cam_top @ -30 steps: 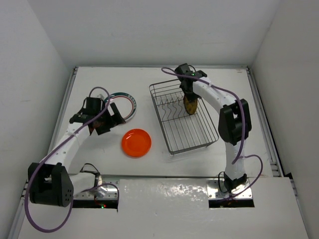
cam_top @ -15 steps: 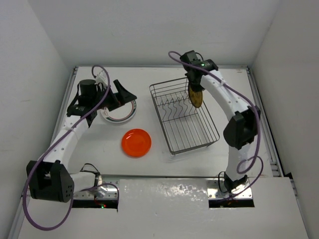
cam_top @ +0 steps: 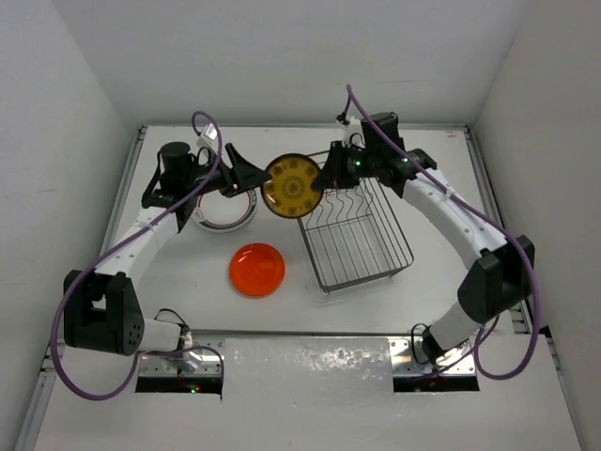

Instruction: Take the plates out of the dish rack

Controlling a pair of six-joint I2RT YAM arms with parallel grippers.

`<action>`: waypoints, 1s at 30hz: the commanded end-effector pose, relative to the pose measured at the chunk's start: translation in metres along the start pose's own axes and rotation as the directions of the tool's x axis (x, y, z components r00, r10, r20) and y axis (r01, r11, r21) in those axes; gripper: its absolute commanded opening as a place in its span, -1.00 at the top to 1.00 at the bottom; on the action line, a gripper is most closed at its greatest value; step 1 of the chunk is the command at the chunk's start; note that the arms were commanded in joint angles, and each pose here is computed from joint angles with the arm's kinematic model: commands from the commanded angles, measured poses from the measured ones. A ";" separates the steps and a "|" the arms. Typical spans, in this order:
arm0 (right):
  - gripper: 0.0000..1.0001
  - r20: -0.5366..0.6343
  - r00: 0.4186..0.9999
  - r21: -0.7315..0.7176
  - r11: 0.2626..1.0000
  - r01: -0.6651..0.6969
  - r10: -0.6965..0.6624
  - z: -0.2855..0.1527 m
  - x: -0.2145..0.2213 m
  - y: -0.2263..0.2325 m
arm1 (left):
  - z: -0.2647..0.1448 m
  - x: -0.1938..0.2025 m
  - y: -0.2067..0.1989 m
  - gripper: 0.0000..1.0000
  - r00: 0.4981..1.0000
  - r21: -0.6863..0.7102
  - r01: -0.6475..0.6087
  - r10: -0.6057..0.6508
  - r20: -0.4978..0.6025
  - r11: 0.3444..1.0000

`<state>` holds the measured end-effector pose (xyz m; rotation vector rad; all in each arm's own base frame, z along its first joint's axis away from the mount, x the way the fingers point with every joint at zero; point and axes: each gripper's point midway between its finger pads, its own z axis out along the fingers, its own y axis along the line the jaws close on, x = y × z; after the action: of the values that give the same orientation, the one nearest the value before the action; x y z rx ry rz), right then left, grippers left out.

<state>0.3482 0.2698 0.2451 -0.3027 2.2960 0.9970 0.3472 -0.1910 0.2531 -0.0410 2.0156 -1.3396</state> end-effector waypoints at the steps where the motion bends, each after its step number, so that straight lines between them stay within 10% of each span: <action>1: 1.00 0.032 0.995 -0.261 0.961 -0.086 0.097 0.011 -0.017 0.044 | -0.001 0.001 -0.018 -0.08 0.999 0.083 -0.048 0.048 0.006 0.995; 4: 1.00 0.030 0.992 -0.309 0.944 -0.111 0.127 0.017 -0.018 0.052 | -0.001 0.006 -0.013 0.77 0.999 0.075 -0.043 0.043 -0.001 0.996; 13: 0.87 0.012 0.985 -0.348 0.924 -0.159 0.173 0.027 -0.007 0.048 | -0.013 0.046 0.025 1.00 0.998 -0.057 -0.016 0.012 -0.065 0.998; 15: -0.38 0.000 0.984 -0.320 0.932 -0.169 0.178 0.030 -0.001 0.040 | -0.019 0.057 0.036 1.00 0.996 -0.113 0.008 -0.018 -0.082 0.994; 17: -0.97 -0.053 0.986 -0.191 0.967 -0.168 0.161 0.028 0.019 0.015 | -0.030 0.064 0.049 1.00 0.997 -0.219 -0.001 -0.016 -0.078 0.976; 22: -0.98 -0.039 0.998 0.288 0.957 -0.028 0.041 0.000 0.013 -0.058 | -0.062 0.082 0.079 1.00 0.998 -0.425 -0.034 0.006 -0.068 0.905; 30: -0.98 -0.020 0.998 0.435 0.898 0.065 -0.062 -0.044 -0.004 -0.067 | -0.091 0.123 0.133 1.00 0.988 -0.646 0.121 -0.153 0.006 0.754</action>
<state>0.3630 0.2180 0.2083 -0.1498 2.4597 0.5882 0.2540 -0.1202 0.1203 -0.3483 2.4167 -0.7777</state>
